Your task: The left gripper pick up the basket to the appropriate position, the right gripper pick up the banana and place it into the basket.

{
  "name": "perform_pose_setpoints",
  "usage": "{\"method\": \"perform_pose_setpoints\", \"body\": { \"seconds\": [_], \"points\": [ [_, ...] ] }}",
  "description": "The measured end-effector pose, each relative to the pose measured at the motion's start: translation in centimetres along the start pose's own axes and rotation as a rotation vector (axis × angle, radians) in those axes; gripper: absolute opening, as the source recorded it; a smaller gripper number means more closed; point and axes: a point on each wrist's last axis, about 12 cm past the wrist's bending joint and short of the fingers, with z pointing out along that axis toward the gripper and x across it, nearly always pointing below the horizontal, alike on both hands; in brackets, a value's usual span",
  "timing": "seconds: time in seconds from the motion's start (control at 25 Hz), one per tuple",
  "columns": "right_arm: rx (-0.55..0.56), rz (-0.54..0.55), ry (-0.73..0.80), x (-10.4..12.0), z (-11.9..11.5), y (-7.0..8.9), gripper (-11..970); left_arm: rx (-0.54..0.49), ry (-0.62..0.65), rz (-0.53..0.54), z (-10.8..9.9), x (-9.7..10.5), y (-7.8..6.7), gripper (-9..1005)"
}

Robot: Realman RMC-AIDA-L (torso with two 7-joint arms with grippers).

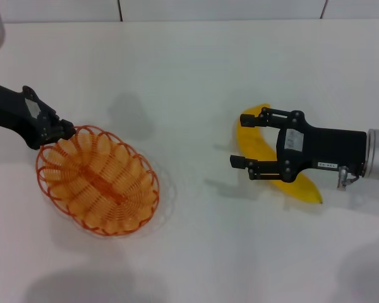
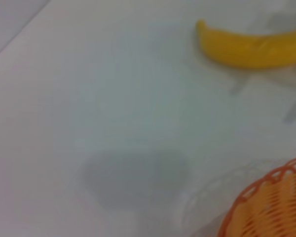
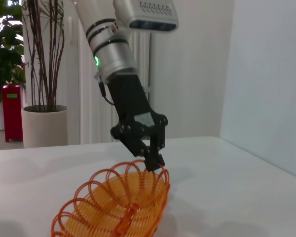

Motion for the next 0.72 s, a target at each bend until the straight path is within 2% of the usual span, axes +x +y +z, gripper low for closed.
{"method": "perform_pose_setpoints", "body": {
  "seconds": [0.36,0.72],
  "points": [
    [0.003,0.002,-0.001,0.0,-0.1,0.0,804,0.059,-0.129,-0.061,-2.0,0.3,-0.5,64],
    [0.004,0.002,-0.001,0.0,-0.1,0.0,804,0.039,-0.136,-0.072,-2.4,0.4,-0.5,63]
  ]
}}
